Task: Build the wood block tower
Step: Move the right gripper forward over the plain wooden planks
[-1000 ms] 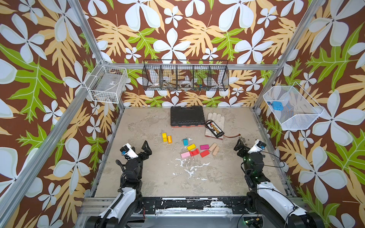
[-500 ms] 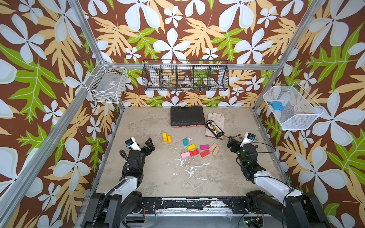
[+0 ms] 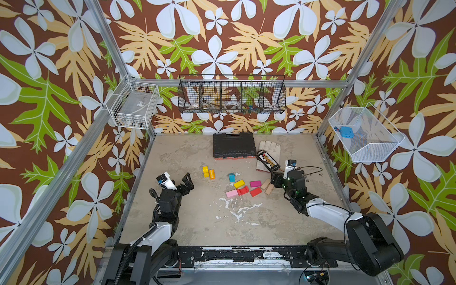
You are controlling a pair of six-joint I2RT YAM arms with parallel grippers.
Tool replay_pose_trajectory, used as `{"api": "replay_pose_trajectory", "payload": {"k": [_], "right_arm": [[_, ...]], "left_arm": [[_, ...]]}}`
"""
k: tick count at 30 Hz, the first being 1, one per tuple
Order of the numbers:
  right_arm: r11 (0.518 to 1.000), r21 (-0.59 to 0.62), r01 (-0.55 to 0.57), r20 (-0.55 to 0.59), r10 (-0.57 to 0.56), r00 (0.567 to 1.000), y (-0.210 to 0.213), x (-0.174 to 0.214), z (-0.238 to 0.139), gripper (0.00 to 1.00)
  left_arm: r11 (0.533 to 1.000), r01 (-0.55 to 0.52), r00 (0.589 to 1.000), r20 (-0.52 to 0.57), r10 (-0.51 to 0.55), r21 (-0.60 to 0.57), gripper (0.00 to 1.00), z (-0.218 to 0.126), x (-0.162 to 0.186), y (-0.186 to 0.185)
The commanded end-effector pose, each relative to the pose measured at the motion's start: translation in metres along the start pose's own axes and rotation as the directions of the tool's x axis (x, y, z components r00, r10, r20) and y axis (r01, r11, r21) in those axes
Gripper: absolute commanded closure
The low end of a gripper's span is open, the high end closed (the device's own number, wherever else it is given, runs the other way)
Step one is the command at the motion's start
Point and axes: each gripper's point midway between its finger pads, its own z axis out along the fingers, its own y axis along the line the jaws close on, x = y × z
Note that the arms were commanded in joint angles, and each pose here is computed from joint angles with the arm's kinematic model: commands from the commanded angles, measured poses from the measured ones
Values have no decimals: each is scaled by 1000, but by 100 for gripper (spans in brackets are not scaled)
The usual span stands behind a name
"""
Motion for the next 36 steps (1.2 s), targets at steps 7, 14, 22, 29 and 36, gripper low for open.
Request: {"api": "replay_pose_trajectory", "payload": {"k": [7,14,22,29,36], "right_arm": [[997,-72,41,-111,-48,993,24,16,12,13],[997,-49,54,-227,-64,972,25,37,40,15],[998,-54,33,-302,-48,952,27,59,53,20],[998,-50,22,-300,-36,953,20,66,35,19],[996,-87,9,-297,-35,954,18,76,14,17]], "left_arm": [[1000,-5,999,38,4,30,0,-2,-9,-7],[1000,-7,997,75,6,8,0,-4,-15,-4],[1000,-16,996,92,18,-22,0,-3,-18,-2],[999,-23,996,80,25,-26,0,0,-16,-4],[999,-19,997,77,21,-27,0,-1,-16,-3]]}}
